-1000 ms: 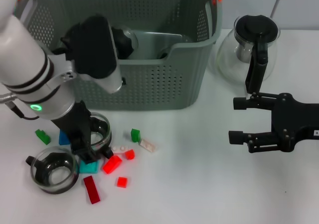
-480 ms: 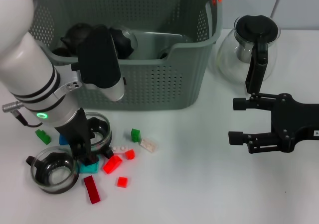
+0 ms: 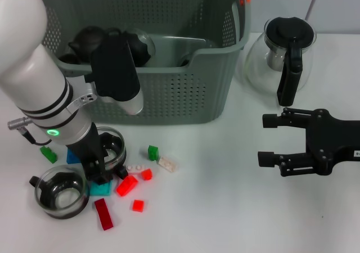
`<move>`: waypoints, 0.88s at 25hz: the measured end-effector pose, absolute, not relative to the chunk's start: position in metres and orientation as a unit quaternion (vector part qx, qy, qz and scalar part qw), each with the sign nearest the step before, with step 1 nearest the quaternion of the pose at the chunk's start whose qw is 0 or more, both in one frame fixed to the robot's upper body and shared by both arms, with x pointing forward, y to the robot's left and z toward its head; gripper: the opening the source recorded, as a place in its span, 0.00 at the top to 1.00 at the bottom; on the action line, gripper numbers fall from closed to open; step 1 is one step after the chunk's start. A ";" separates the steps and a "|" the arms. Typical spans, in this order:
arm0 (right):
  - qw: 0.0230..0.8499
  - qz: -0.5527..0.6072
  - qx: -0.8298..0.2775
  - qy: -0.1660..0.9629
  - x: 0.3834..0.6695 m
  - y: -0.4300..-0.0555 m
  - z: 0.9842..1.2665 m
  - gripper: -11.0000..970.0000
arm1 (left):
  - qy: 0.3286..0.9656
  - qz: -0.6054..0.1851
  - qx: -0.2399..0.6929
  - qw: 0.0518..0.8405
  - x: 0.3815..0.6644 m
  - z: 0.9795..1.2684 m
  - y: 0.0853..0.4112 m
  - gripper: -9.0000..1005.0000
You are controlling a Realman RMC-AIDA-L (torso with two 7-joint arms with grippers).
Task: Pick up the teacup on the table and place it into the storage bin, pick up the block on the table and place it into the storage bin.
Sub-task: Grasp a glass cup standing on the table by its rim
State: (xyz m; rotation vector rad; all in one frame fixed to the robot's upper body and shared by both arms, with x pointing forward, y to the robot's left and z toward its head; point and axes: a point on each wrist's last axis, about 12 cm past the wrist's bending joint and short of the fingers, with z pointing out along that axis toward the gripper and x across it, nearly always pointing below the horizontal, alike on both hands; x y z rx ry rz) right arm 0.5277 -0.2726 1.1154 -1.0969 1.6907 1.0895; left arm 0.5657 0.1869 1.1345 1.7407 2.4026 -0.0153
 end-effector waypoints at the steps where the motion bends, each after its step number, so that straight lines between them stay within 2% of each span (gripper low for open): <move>1: 0.412 0.433 -0.436 0.673 0.527 -0.273 1.115 0.06 | 0.808 -0.005 0.583 0.087 0.566 1.135 0.187 0.44; 3: 0.410 0.433 -0.437 0.674 0.527 -0.273 1.115 0.06 | 0.811 -0.005 0.579 0.087 0.567 1.135 0.187 0.44; 8: 0.408 0.433 -0.438 0.674 0.527 -0.272 1.114 0.06 | 0.814 -0.007 0.576 0.077 0.567 1.132 0.187 0.55; 19: 0.406 0.436 -0.439 0.672 0.526 -0.273 1.115 0.06 | 0.818 -0.005 0.571 0.069 0.566 1.133 0.188 0.93; 22: 0.406 0.438 -0.439 0.671 0.526 -0.273 1.115 0.06 | 0.818 -0.012 0.571 0.072 0.565 1.141 0.189 0.95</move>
